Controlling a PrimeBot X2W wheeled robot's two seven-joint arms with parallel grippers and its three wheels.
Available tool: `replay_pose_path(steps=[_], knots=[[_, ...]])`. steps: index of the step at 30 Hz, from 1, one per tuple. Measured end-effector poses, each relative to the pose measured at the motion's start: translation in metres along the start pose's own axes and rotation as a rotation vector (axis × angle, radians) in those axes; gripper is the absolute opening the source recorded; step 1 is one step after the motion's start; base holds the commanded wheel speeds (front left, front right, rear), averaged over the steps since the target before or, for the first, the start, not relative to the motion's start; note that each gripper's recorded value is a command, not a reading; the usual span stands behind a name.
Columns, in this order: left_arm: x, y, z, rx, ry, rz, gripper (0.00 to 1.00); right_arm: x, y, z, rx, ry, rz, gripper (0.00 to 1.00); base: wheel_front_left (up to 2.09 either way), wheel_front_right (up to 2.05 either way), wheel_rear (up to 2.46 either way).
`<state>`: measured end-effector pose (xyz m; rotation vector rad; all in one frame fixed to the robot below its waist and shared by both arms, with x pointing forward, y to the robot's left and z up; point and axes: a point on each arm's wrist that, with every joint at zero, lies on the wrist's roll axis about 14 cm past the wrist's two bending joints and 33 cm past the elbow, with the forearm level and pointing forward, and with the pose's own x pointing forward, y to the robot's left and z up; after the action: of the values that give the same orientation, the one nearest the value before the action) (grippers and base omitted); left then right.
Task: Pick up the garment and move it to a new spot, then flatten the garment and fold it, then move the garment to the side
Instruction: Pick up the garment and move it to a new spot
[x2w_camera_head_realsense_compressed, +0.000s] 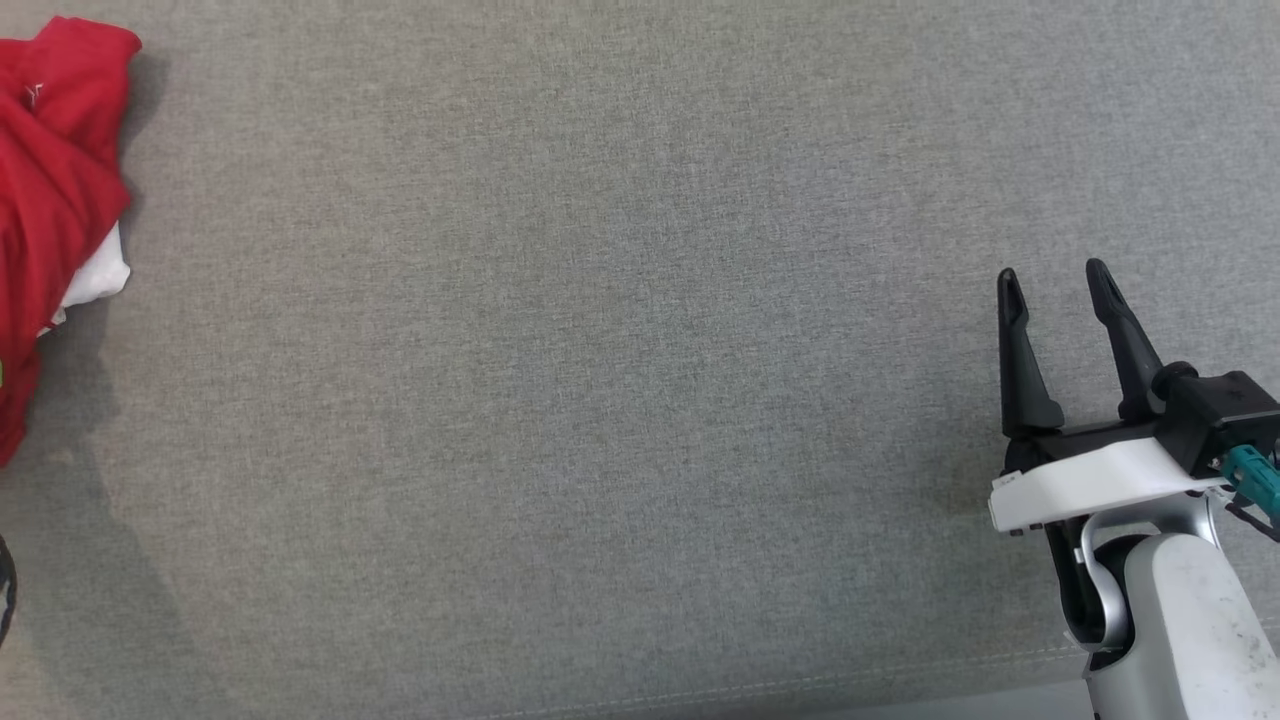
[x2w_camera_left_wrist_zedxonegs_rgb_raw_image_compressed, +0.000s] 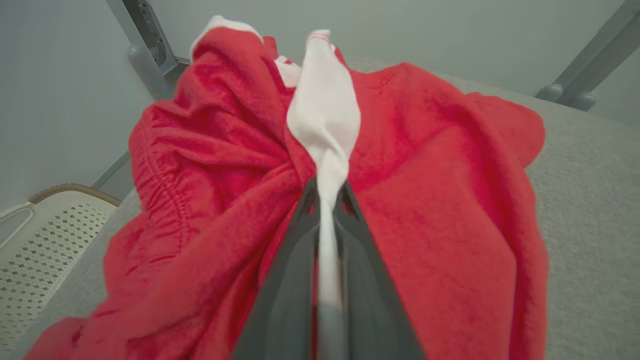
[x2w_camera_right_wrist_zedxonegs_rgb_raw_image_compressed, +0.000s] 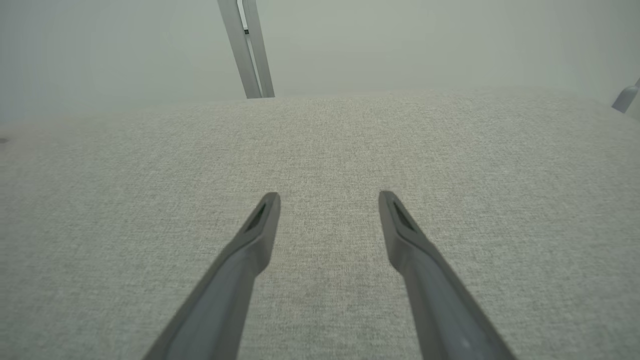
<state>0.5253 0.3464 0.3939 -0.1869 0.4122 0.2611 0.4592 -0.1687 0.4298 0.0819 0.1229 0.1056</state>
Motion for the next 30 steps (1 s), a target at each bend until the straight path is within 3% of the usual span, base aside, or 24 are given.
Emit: replay_pose_path(steps=[9, 15, 21, 24, 30], knots=[[-0.016, -0.007, 0.067, 0.036, -0.216, -0.041, 0.0, -0.008, 0.01, 0.014, 0.013, -0.032, 0.019, 1.0, 0.0, 0.0, 0.0], [-0.038, -0.04, 0.142, 0.099, -0.429, -0.14, 0.0, -0.018, 0.013, 0.023, 0.035, -0.058, 0.019, 1.0, 0.0, 0.0, 0.0], [-0.074, -0.107, 0.214, 0.162, -0.631, -0.306, 0.0, -0.028, 0.009, 0.03, 0.056, -0.082, 0.001, 1.0, 0.0, 0.0, 0.0], [-0.099, -0.156, 0.242, 0.181, -0.715, -0.422, 0.0, -0.035, 0.002, 0.032, 0.062, -0.09, -0.023, 1.0, 0.0, 0.0, 0.0], [-0.144, -0.25, 0.267, 0.191, -0.804, -0.659, 0.0, -0.05, -0.015, 0.033, 0.074, -0.101, -0.079, 1.0, 0.0, 0.0, 0.0]])
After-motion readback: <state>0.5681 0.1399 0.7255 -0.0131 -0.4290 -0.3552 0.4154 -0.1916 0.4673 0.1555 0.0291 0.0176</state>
